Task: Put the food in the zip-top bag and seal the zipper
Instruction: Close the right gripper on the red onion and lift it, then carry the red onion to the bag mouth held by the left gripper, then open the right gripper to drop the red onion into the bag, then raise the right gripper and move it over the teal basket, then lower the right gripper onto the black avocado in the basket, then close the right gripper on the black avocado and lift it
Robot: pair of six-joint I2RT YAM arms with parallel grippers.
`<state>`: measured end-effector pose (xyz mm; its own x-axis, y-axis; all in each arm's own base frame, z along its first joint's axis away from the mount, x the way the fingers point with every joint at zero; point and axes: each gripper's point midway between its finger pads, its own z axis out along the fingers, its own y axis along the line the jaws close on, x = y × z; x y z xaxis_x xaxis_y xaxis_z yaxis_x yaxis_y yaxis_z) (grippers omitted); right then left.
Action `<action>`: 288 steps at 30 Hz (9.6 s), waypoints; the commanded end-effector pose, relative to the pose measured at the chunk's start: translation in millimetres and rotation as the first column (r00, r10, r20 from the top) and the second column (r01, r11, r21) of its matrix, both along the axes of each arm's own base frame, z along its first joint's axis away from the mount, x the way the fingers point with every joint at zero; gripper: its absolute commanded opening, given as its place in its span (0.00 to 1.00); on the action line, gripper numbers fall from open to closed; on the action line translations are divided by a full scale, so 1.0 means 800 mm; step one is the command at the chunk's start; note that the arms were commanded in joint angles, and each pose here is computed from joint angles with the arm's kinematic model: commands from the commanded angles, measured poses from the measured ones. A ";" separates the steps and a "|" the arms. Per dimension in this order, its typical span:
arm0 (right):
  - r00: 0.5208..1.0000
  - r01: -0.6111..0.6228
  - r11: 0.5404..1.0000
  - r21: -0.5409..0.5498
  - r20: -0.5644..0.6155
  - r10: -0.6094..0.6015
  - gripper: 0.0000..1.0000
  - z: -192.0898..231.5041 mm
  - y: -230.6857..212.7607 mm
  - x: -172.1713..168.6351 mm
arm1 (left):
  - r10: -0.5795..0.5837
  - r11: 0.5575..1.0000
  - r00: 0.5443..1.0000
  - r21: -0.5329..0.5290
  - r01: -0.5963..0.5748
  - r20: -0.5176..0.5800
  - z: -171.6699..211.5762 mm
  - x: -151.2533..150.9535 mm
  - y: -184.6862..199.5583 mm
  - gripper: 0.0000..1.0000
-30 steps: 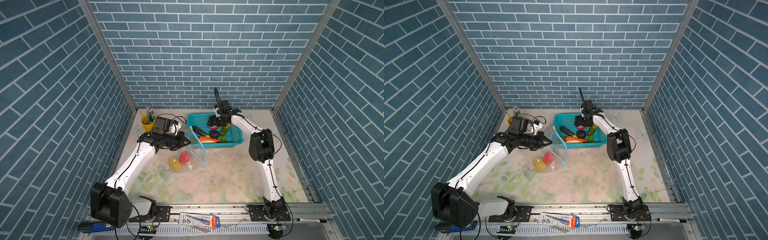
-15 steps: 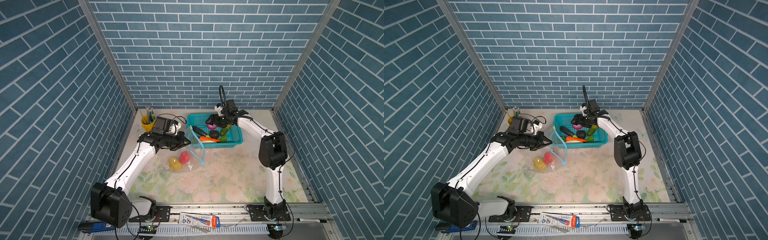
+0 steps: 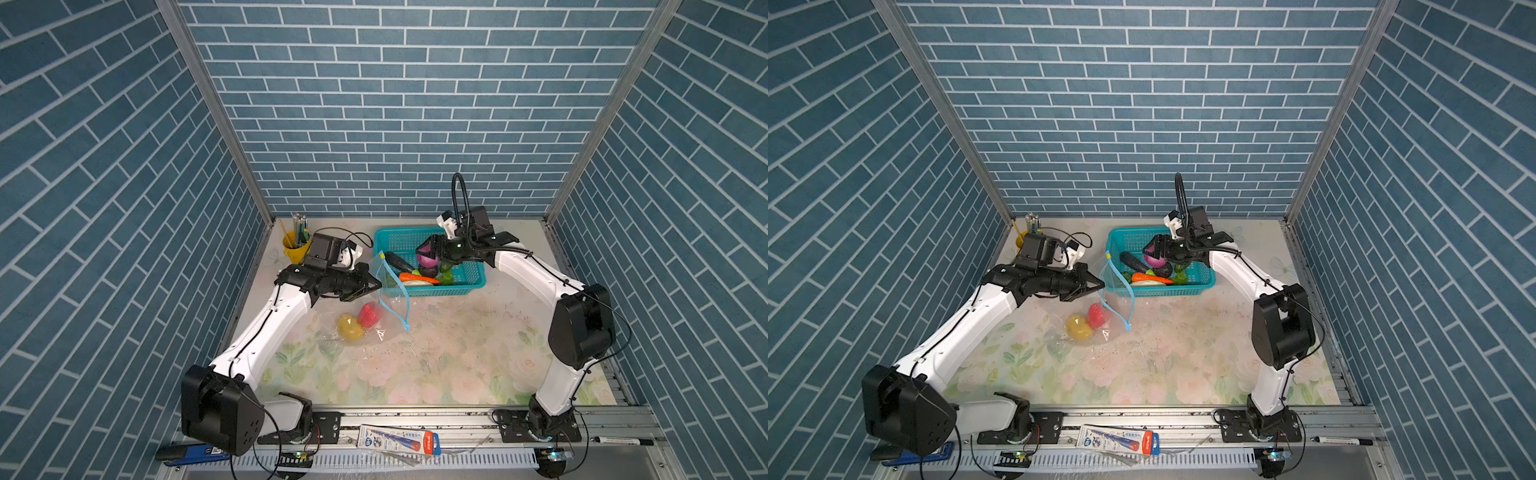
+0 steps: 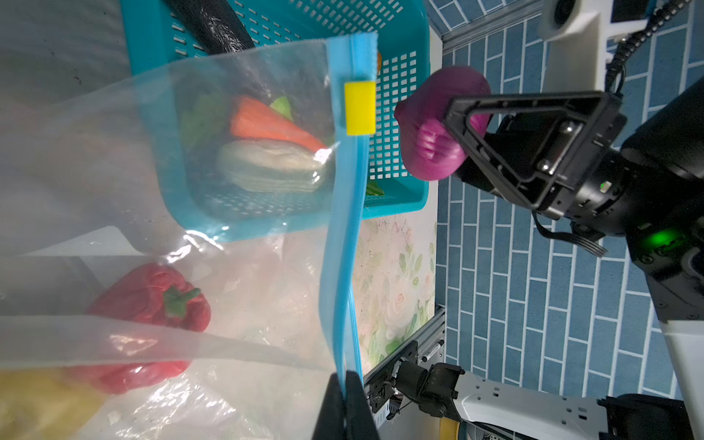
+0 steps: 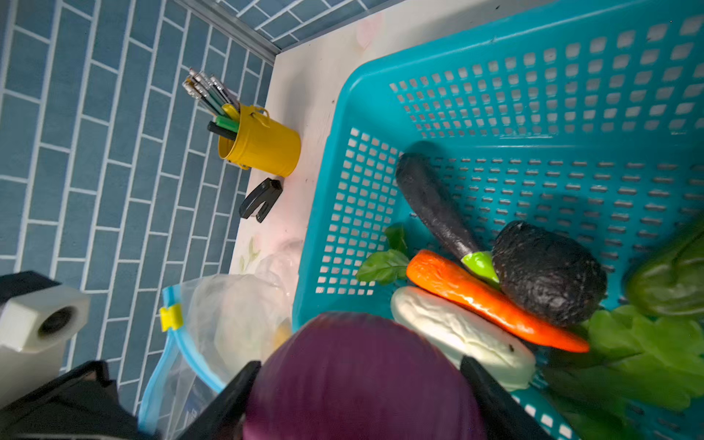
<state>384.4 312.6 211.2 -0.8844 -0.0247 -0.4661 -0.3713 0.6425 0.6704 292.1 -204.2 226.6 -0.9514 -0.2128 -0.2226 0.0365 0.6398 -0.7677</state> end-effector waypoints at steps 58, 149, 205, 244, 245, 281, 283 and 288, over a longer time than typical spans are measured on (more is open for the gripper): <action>0.910 -0.409 0.897 -0.165 -0.008 0.414 0.51 -0.009 0.089 -0.173 | 0.001 1.000 1.000 -0.025 0.000 0.030 0.015 0.007 -0.005 0.00; 0.979 -0.100 0.919 -0.382 0.126 0.159 0.72 -0.008 0.011 -0.115 | 0.009 1.000 0.997 -0.017 -0.007 0.080 0.038 -0.009 0.013 0.00; 0.993 0.058 0.909 -0.412 -0.069 -0.094 0.75 -0.144 -0.002 0.068 | -0.002 0.999 0.994 -0.037 0.006 0.105 0.048 -0.004 0.014 0.00; 0.967 -0.089 0.756 -0.649 0.125 0.222 0.81 -0.150 -0.012 0.123 | 0.012 0.999 0.995 -0.041 -0.008 0.101 0.043 -0.004 0.018 0.00; 0.967 -0.098 0.755 -0.649 0.118 0.227 0.81 -0.154 -0.010 0.123 | 0.011 0.999 0.995 -0.041 -0.007 0.098 0.043 -0.004 0.018 0.00; 0.989 -0.069 0.804 -0.591 0.068 0.135 0.49 -0.148 -0.004 0.123 | 0.012 0.999 0.996 -0.034 -0.009 0.094 0.037 -0.005 0.020 0.00; 0.992 -0.052 0.815 -0.577 0.064 0.109 0.49 -0.145 -0.006 0.125 | 0.011 0.999 0.995 -0.034 -0.008 0.095 0.037 -0.005 0.019 0.00; 0.997 0.004 0.838 -0.546 0.070 0.040 0.48 -0.134 -0.010 0.130 | 0.012 0.999 0.996 -0.031 -0.010 0.088 0.033 -0.004 0.020 0.00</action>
